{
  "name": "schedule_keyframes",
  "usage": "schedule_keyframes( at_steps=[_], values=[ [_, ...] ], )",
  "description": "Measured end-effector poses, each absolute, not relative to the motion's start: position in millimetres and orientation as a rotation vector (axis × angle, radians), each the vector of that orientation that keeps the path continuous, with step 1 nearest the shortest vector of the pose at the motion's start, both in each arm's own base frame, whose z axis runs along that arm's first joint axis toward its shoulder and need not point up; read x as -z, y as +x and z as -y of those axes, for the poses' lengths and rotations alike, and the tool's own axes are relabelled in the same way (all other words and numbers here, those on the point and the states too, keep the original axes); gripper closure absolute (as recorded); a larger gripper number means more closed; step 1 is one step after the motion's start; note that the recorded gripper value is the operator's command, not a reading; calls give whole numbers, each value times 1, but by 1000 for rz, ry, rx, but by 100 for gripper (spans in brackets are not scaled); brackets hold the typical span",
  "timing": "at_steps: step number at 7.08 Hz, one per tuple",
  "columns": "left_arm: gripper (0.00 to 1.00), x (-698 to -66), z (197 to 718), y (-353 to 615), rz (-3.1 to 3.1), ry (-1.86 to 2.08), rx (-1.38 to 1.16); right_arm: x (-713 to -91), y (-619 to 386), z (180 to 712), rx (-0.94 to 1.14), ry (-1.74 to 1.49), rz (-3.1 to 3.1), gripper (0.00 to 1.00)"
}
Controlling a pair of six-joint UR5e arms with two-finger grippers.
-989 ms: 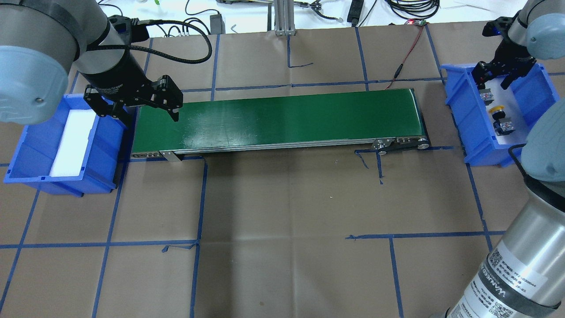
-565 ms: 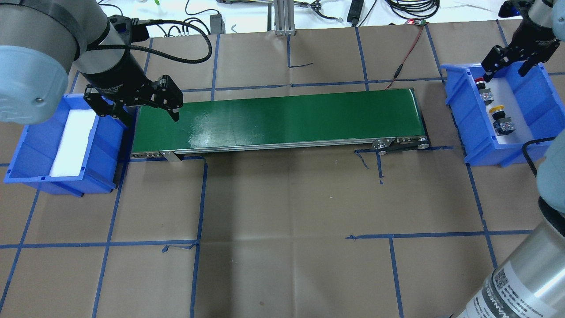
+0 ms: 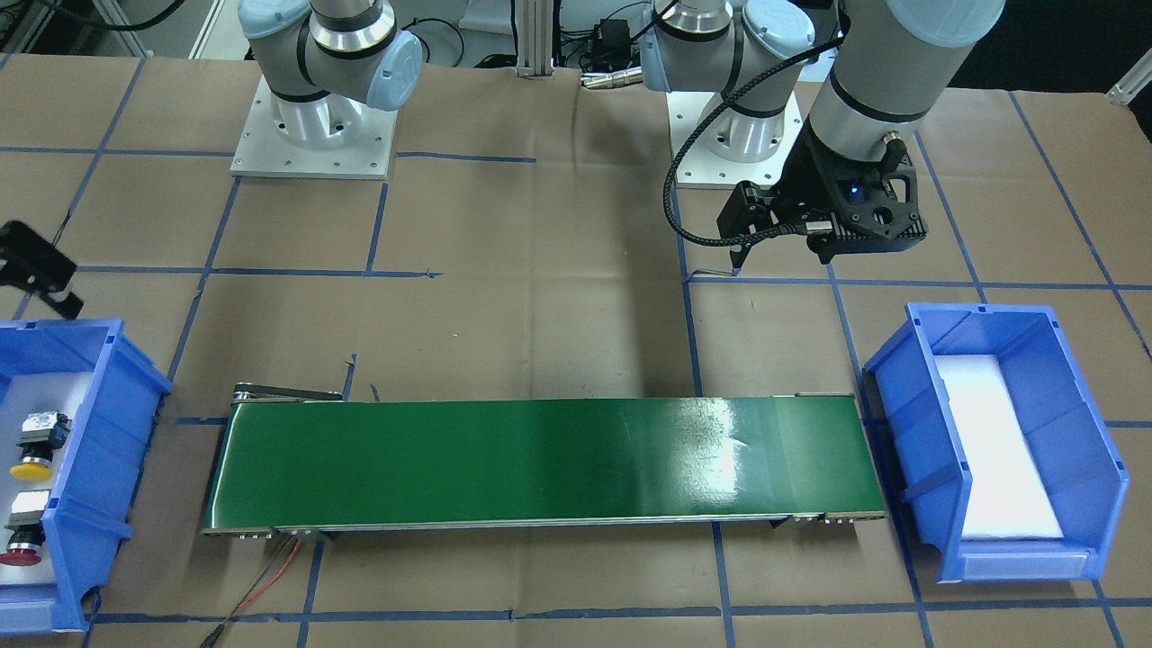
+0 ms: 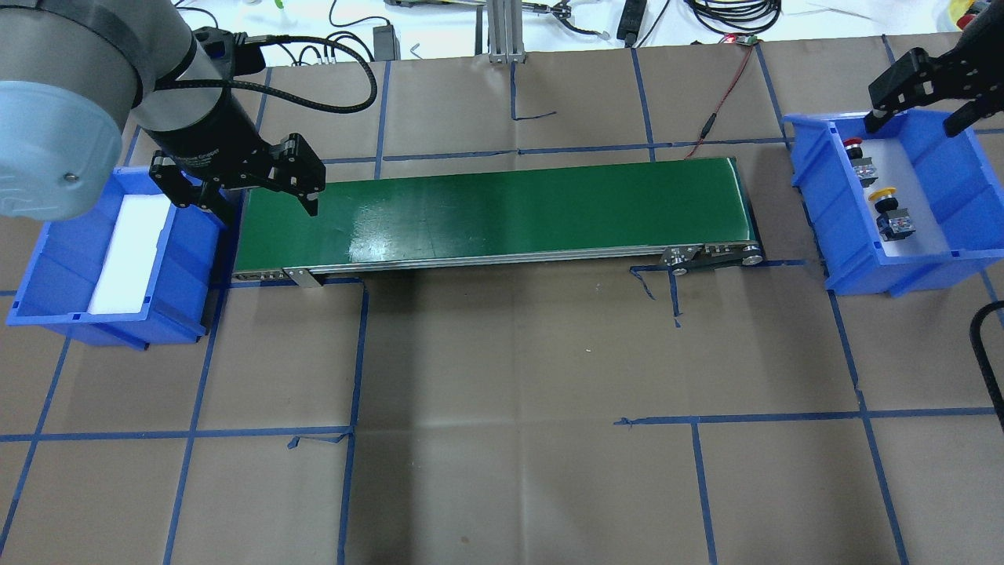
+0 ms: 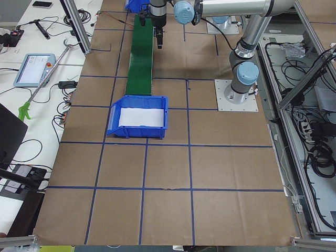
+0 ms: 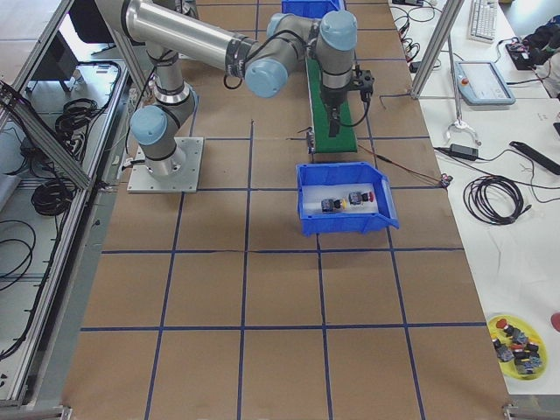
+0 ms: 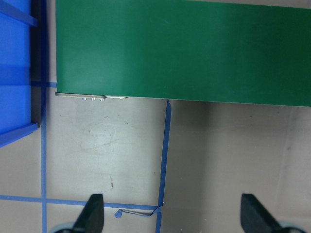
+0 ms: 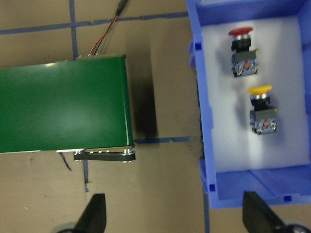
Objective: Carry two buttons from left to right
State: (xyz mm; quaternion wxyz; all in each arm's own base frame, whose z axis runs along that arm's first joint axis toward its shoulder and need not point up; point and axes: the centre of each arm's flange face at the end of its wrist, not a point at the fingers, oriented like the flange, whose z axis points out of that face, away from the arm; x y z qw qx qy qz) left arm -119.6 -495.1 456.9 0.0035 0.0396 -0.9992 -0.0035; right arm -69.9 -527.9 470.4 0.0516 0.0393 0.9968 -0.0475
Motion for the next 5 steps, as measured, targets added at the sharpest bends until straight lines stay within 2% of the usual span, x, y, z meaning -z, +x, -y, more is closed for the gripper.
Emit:
schedule_keyframes(
  at_steps=[2, 5],
  values=[
    [0, -457, 495, -120, 3132, 124, 11, -489, -23, 484, 128, 190, -3024, 0],
    [0, -457, 495, -119, 3133, 128, 13, -492, 76, 468, 90, 295, -3057, 0]
  ],
)
